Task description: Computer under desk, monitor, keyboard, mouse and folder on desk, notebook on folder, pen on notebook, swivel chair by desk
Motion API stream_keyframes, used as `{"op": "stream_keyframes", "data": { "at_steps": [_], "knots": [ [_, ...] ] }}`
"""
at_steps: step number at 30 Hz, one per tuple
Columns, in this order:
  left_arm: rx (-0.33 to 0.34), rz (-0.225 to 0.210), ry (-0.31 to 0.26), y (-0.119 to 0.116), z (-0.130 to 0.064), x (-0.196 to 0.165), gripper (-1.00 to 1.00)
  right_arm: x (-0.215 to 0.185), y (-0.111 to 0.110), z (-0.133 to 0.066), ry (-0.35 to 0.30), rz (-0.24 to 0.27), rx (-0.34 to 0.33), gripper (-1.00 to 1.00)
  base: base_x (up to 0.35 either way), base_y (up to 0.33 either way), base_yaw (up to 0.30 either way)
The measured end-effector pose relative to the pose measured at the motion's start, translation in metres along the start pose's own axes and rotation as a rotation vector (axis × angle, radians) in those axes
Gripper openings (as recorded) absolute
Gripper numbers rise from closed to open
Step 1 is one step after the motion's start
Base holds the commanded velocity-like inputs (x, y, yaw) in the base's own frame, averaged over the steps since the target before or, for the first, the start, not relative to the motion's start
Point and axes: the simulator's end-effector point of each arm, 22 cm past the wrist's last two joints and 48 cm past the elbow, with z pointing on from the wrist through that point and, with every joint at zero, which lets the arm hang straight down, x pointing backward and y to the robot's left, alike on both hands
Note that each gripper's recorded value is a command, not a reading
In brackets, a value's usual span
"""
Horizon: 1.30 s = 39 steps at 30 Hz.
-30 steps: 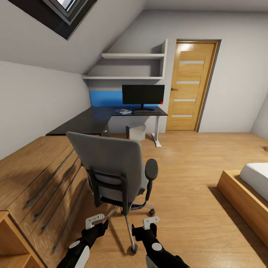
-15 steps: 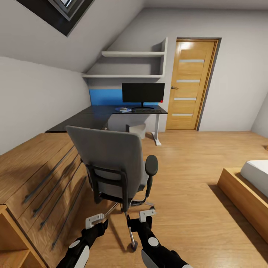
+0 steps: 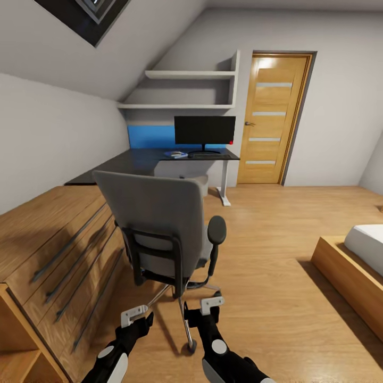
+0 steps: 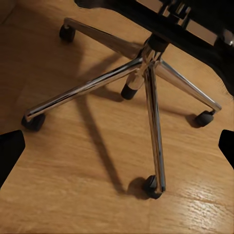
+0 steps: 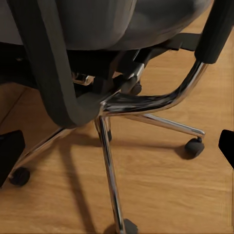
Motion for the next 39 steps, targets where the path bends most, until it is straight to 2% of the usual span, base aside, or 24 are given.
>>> {"op": "stream_keyframes", "data": {
  "at_steps": [6,11,21,30,39],
  "knots": [
    [-0.001,0.001,-0.009,0.001,0.001,0.002,1.00,-0.003,0.004,0.000,-0.025,-0.062,-0.015,1.00,0.000,0.000,0.000],
    [-0.002,0.002,-0.011,0.002,0.001,0.001,1.00,-0.007,0.005,0.000,-0.042,-0.086,-0.020,1.00,0.000,0.000,0.000],
    [-0.013,0.012,-0.015,0.011,0.001,-0.001,1.00,-0.016,0.003,0.000,-0.085,-0.082,-0.021,1.00,0.000,0.000,0.000],
    [-0.019,0.015,-0.005,0.016,0.001,0.003,1.00,-0.017,0.003,0.000,-0.091,-0.079,-0.020,1.00,0.000,0.009,0.000],
    [-0.021,0.015,-0.001,0.016,0.001,0.005,1.00,-0.017,0.003,0.000,-0.091,-0.079,-0.021,1.00,0.000,0.144,0.000]
  ]
}}
